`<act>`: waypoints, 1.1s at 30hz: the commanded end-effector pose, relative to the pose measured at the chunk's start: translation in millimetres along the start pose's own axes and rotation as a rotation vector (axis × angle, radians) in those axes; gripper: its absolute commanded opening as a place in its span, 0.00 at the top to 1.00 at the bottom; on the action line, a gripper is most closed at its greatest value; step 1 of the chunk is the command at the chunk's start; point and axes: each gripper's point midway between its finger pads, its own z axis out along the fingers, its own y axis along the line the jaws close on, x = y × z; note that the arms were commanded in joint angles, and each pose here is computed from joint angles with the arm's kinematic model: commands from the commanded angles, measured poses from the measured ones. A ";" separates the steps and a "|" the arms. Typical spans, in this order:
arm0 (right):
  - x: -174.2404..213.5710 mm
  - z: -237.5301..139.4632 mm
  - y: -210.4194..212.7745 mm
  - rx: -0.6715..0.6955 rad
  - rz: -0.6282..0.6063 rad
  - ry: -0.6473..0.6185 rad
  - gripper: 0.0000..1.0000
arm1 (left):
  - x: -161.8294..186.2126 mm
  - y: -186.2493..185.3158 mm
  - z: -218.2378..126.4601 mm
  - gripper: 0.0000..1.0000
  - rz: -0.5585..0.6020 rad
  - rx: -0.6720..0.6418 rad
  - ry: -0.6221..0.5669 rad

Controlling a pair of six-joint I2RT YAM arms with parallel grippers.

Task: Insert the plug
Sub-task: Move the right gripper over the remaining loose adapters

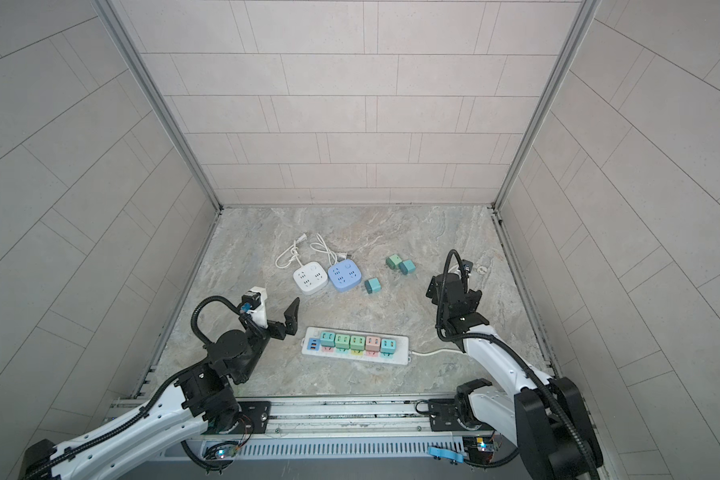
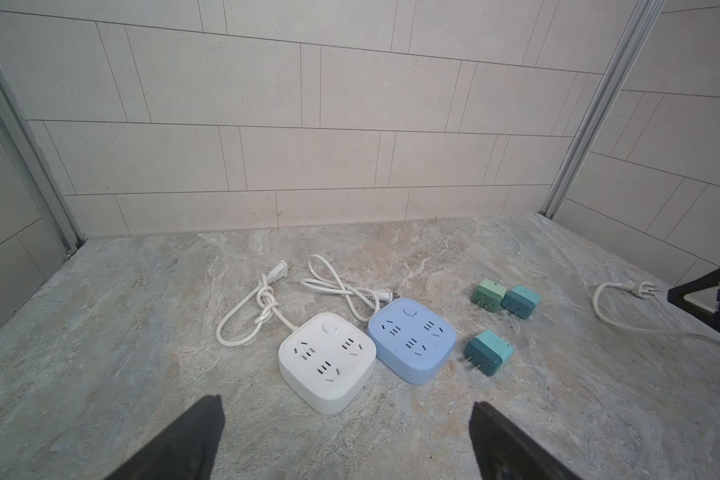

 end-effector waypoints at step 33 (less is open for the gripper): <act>66.9 36.3 213.2 -0.147 -0.334 0.396 0.07 | -5.6 -5.7 3.9 0.00 -0.008 0.012 0.012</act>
